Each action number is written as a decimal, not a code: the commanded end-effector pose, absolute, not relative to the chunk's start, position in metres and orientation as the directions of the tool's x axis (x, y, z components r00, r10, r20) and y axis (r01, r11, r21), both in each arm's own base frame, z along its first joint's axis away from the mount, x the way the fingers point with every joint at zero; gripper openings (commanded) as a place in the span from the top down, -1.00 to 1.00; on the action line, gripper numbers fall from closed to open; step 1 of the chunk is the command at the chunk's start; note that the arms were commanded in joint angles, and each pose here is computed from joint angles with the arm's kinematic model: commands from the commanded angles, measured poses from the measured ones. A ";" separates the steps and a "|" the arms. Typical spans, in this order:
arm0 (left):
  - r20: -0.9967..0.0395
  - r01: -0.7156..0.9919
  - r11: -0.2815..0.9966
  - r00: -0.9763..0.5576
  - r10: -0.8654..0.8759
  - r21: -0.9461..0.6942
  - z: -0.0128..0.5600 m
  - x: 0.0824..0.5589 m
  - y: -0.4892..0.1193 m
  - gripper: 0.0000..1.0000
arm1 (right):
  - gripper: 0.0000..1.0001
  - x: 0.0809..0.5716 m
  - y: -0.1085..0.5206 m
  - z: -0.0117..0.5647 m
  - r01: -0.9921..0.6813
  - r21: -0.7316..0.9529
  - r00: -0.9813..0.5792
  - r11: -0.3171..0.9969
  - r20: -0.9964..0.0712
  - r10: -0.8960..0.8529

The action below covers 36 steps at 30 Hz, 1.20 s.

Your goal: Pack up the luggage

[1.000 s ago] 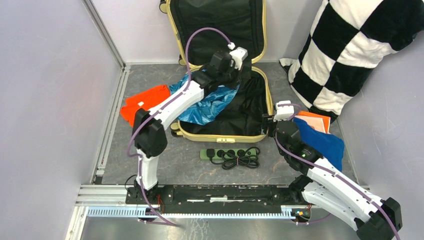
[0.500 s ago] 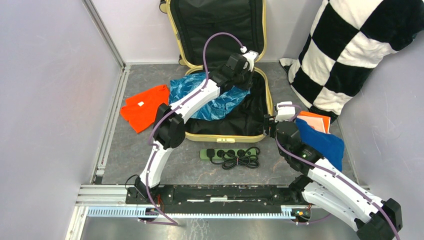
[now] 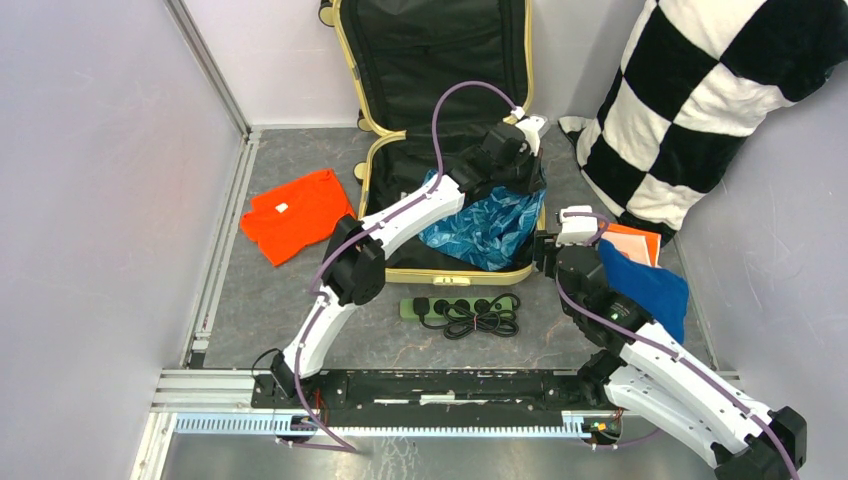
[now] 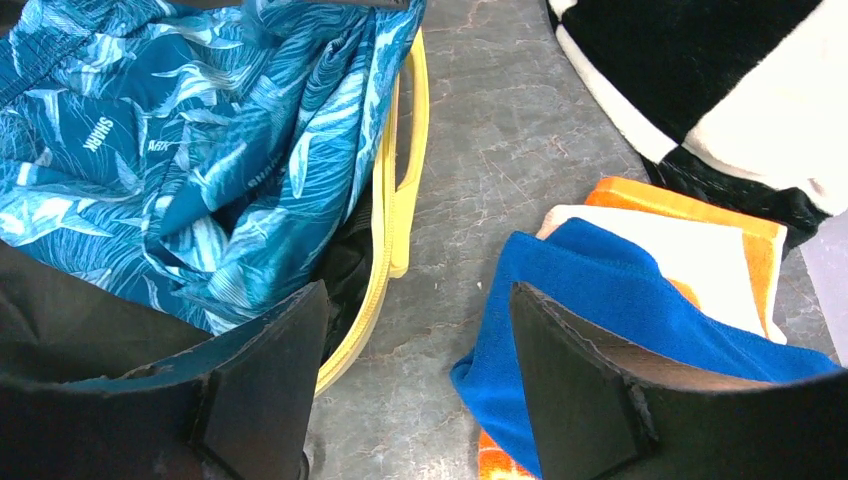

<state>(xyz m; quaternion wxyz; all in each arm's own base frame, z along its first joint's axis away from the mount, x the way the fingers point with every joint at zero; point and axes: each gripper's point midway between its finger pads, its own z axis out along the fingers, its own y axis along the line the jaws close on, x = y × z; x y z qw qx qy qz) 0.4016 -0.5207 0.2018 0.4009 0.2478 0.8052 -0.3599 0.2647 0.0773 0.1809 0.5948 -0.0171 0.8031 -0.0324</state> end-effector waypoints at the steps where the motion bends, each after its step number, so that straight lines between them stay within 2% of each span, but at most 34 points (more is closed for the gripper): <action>1: -0.831 0.662 0.622 -0.556 0.032 -0.419 0.207 0.418 -0.524 0.45 | -0.50 0.265 0.068 0.198 0.072 -0.057 -0.259 0.996 -0.965 -0.036; 2: -0.834 0.670 0.620 -0.549 0.046 -0.407 0.206 0.418 -0.522 -0.39 | -0.53 0.265 0.069 0.198 0.071 -0.058 -0.261 0.996 -0.965 -0.037; 3: -0.837 0.675 0.624 -0.544 0.060 -0.394 0.207 0.419 -0.518 -0.90 | -0.57 0.266 0.069 0.198 0.069 -0.056 -0.261 0.996 -0.965 -0.036; 4: -0.841 0.676 0.633 -0.537 0.073 -0.377 0.209 0.421 -0.511 -0.98 | -0.61 0.266 0.070 0.198 0.068 -0.056 -0.262 0.996 -0.964 -0.036; 8: -0.859 0.690 0.674 -0.486 0.161 -0.264 0.232 0.431 -0.451 -0.99 | -0.69 0.269 0.076 0.201 0.042 -0.047 -0.257 0.998 -0.966 -0.034; 15: -0.864 0.600 0.792 -0.454 0.217 -0.116 0.281 0.436 -0.264 -0.99 | -0.69 0.281 0.093 0.197 0.002 -0.049 -0.279 0.999 -0.959 -0.047; 18: -0.858 0.572 0.820 -0.438 0.270 -0.033 0.276 0.425 -0.216 -0.99 | -0.69 0.294 0.108 0.195 -0.016 -0.054 -0.300 0.998 -0.952 -0.056; 24: -0.812 0.574 0.809 -0.528 0.248 -0.126 0.225 0.410 -0.232 -0.99 | -0.78 0.334 0.116 0.214 0.054 -0.123 -0.299 0.991 -0.949 -0.102; 30: -0.761 0.515 0.852 -0.590 0.271 -0.096 0.162 0.443 -0.246 -0.98 | -0.79 0.355 0.129 0.225 0.039 -0.098 -0.303 0.994 -0.950 -0.081; 36: -0.753 0.474 0.878 -0.600 0.269 -0.064 0.127 0.476 -0.251 -0.79 | -0.79 0.352 0.119 0.222 0.038 -0.066 -0.311 0.997 -0.949 -0.051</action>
